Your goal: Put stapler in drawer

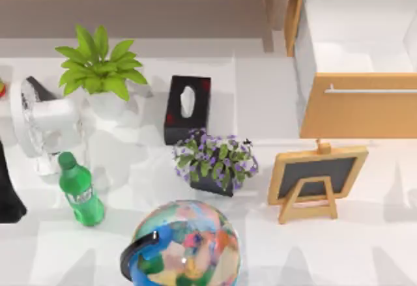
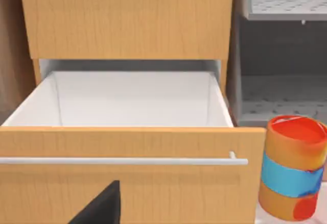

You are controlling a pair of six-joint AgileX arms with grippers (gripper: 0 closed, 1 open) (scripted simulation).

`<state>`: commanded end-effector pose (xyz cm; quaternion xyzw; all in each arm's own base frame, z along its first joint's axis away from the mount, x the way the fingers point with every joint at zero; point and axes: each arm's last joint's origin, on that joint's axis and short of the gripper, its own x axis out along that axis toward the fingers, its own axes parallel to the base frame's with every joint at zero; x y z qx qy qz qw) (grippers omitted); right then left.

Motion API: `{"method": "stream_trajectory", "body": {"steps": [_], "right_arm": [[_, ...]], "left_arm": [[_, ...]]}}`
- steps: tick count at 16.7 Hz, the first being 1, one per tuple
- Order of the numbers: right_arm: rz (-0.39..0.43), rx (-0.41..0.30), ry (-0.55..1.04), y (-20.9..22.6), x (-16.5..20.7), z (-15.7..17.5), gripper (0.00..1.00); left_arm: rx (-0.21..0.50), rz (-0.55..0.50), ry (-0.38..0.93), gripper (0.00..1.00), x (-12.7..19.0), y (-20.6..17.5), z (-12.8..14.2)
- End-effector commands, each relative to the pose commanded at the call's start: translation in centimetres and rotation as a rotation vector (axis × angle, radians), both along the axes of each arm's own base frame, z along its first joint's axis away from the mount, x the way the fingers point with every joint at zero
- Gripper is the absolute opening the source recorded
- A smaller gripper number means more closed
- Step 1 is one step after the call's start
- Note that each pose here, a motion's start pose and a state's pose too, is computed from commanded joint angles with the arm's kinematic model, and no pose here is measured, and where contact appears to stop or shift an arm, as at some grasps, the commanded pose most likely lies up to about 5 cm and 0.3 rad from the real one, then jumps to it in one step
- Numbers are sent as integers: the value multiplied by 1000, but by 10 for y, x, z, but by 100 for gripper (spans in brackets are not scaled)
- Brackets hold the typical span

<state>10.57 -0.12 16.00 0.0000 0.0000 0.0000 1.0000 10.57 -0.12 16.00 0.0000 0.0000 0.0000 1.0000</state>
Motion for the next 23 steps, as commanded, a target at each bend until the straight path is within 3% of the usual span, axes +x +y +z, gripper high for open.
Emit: {"method": "stream_trajectory", "body": {"steps": [4,7,13,18,23], "right_arm": [[-6,-13,42,-1,1,3,100],[-21,-52,199,-3,4,12,100],[-14,-138,778,-13,32,28,100],[42,-118,1302,-28,59,17,100],[94,-91,1563,-35,69,9,100]], "left_arm": [[0,0,0,100,0,0,0],[0,0,0,100,0,0,0],[0,0,0,100,0,0,0],[0,0,0,100,0,0,0],[0,0,0,100,0,0,0]]}}
